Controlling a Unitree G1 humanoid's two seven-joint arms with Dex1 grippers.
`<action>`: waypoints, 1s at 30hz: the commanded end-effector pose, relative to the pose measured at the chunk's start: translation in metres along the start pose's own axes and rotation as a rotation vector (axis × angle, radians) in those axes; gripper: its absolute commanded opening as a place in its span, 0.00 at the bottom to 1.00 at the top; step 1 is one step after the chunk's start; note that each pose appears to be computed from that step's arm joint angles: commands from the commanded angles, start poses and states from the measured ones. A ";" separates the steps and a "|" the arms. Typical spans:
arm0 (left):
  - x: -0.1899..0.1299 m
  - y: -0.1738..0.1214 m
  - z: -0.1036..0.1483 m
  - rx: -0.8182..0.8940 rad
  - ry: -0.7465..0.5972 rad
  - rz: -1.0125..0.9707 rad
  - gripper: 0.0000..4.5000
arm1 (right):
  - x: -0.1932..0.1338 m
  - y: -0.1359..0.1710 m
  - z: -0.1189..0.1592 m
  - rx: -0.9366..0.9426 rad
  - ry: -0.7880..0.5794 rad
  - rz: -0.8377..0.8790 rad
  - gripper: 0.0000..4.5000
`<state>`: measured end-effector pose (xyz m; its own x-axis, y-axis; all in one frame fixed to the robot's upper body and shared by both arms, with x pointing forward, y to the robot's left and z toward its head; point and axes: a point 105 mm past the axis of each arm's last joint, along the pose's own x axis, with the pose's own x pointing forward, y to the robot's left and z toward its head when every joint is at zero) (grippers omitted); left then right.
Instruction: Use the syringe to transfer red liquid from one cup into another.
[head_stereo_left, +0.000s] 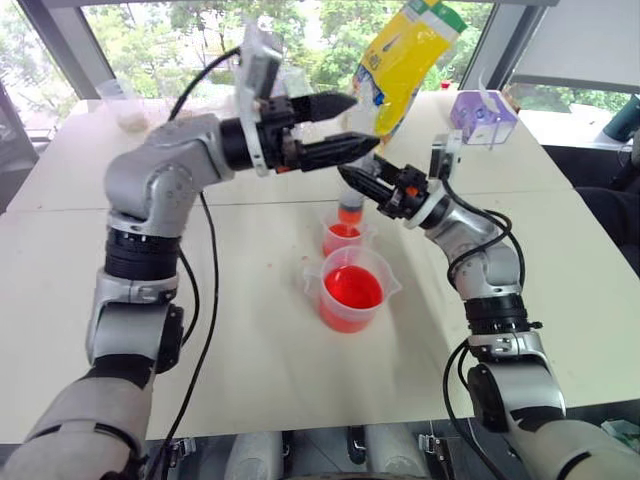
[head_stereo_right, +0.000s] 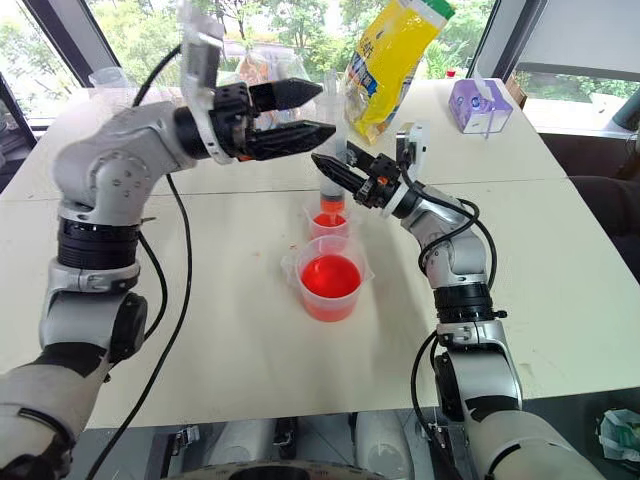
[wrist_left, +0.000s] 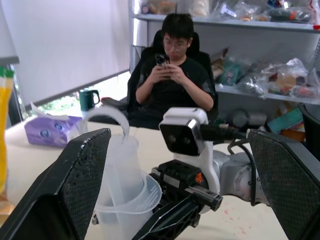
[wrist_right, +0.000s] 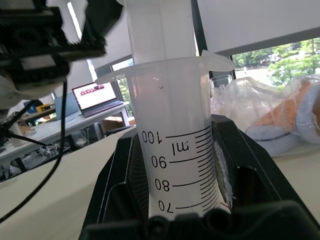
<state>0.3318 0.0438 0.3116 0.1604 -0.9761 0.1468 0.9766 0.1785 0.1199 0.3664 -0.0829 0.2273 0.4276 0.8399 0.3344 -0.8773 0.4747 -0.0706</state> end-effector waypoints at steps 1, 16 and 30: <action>0.006 -0.001 0.011 0.051 -0.018 -0.015 0.99 | 0.004 0.008 0.016 -0.051 -0.045 0.034 0.31; 0.025 0.001 0.004 0.031 -0.006 -0.058 0.88 | 0.006 0.012 0.013 -0.054 -0.032 0.051 0.31; 0.022 0.001 -0.007 0.050 0.039 -0.055 0.01 | 0.009 0.013 0.019 -0.068 -0.039 0.069 0.31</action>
<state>0.3483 0.0325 0.3093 0.1746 -0.9761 0.1290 0.9727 0.1914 0.1315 0.3619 -0.0815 0.2196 0.4147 0.8588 0.3009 -0.8850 0.4575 -0.0860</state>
